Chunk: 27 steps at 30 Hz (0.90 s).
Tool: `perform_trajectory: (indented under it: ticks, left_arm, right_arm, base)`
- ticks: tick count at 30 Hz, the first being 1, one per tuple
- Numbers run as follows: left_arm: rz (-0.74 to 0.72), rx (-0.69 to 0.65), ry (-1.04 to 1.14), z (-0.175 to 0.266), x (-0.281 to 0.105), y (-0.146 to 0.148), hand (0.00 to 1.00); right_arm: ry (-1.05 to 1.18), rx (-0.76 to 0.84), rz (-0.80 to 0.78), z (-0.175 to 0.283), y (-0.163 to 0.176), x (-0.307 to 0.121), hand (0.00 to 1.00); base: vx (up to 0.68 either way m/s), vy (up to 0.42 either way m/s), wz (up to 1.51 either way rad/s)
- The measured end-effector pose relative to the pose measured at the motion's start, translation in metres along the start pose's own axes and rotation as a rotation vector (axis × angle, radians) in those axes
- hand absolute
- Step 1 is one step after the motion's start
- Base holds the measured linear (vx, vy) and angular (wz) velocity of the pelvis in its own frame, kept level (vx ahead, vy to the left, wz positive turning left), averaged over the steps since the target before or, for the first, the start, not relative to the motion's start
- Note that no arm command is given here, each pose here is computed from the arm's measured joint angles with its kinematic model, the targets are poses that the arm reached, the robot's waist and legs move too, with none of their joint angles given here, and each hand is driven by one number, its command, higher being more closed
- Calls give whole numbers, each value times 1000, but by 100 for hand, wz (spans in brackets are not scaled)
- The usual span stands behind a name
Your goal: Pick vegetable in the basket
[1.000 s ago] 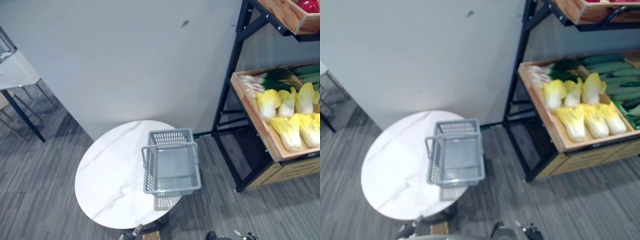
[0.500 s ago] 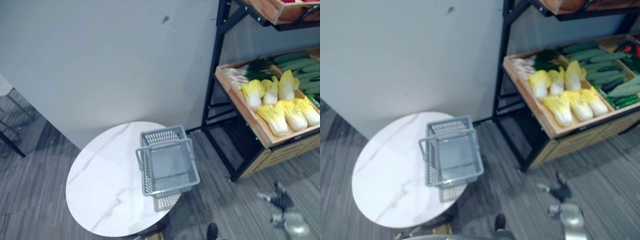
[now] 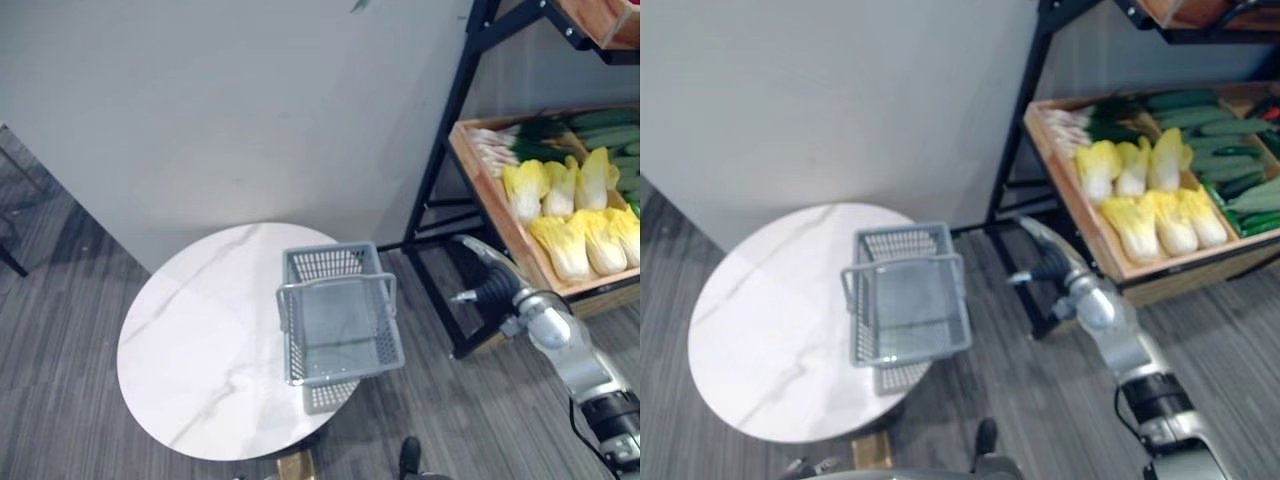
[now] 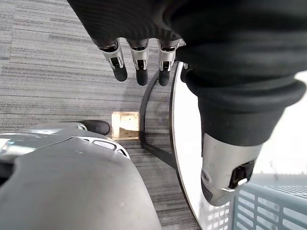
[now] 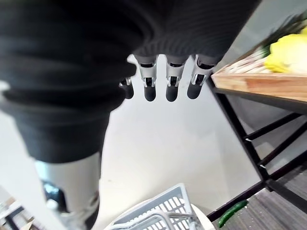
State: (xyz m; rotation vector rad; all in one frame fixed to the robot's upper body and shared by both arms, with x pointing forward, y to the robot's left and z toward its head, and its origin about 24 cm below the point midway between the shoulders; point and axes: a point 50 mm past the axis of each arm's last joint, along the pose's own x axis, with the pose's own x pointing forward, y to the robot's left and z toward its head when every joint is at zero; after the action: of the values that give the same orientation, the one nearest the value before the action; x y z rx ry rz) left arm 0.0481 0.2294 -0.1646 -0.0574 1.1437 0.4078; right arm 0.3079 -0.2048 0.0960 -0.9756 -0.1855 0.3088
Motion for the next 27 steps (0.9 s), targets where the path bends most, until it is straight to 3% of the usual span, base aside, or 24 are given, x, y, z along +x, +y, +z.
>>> perform_trajectory:
  ticks: [6,14,27]
  left_arm:
    - [3,3,-5,2,0,1,0]
    - [1,-8,-40,14,3,-5,0]
    - [6,-9,-112,38,7,-13,0]
  right_arm:
    - [-54,-34,91,18,15,29,0]
    - [36,-30,124,22,17,71,0]
    - [88,19,-4,37,-11,101,0]
  base:
    - [-39,-18,11]
    - [-23,-12,5]
    - [-27,12,8]
